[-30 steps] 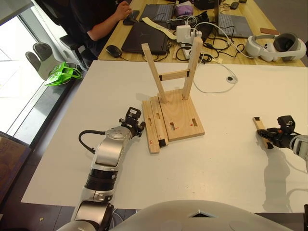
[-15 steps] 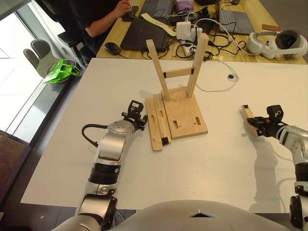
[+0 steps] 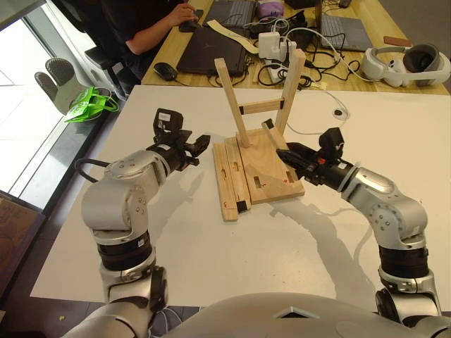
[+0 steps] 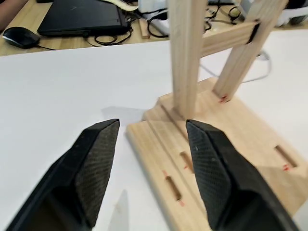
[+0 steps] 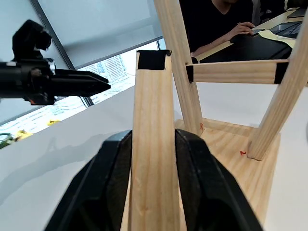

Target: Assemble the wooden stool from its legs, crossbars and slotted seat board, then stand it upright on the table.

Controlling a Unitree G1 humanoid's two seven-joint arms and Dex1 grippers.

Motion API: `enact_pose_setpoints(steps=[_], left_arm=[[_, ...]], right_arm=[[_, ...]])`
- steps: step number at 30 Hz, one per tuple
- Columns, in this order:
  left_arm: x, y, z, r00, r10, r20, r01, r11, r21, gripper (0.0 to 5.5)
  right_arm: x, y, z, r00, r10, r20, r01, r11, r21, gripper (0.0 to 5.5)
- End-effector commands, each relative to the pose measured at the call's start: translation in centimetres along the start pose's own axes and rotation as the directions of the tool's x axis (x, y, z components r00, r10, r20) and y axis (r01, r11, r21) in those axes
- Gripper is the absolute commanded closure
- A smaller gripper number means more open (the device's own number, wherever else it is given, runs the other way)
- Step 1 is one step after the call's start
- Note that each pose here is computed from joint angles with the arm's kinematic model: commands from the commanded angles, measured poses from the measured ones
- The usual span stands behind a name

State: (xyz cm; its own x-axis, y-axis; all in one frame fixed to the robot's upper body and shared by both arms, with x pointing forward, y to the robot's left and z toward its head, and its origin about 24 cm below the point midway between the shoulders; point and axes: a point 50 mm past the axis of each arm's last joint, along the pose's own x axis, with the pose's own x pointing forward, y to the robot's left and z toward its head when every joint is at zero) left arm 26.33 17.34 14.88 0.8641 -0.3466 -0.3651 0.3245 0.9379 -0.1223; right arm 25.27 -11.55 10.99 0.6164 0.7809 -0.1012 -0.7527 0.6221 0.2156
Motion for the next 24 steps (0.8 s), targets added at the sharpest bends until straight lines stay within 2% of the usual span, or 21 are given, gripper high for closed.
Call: enact_pose_setpoints(steps=[1,4,7,11,18,22,24], left_arm=[[0.0,-2.3,1.6,0.995,-0.085,0.050,0.090,0.990,-0.105,2.92],[0.0,-3.0,1.4,0.993,-0.110,0.036,0.114,0.975,-0.190,2.92],[0.2,-3.6,0.9,0.990,-0.140,0.033,0.144,0.955,-0.259,2.92],[0.4,-3.9,0.8,0.986,-0.160,0.051,0.168,0.935,-0.312,2.92],[0.4,-4.6,1.4,0.970,-0.202,0.135,0.240,0.887,-0.394,2.92],[0.1,-5.4,1.7,0.945,-0.267,0.189,0.322,0.858,-0.399,2.92],[0.0,-5.4,1.4,0.946,-0.280,0.165,0.322,0.871,-0.370,2.92]], right_arm=[[2.5,1.7,-0.3,0.999,-0.011,0.036,0.015,0.991,-0.132,4.21],[3.7,2.5,-0.5,0.997,-0.040,0.069,0.057,0.962,-0.269,4.21],[4.2,2.8,-0.7,0.987,-0.092,0.133,0.132,0.932,-0.337,4.21],[4.6,3.1,-0.8,0.972,-0.116,0.205,0.179,0.930,-0.322,4.21],[5.1,3.7,-1.2,0.971,-0.088,0.223,0.151,0.947,-0.285,4.21],[5.3,3.3,-1.0,0.962,-0.127,0.241,0.178,0.962,-0.205,4.21],[5.4,3.1,-0.6,0.956,-0.144,0.258,0.182,0.974,-0.132,4.21]])
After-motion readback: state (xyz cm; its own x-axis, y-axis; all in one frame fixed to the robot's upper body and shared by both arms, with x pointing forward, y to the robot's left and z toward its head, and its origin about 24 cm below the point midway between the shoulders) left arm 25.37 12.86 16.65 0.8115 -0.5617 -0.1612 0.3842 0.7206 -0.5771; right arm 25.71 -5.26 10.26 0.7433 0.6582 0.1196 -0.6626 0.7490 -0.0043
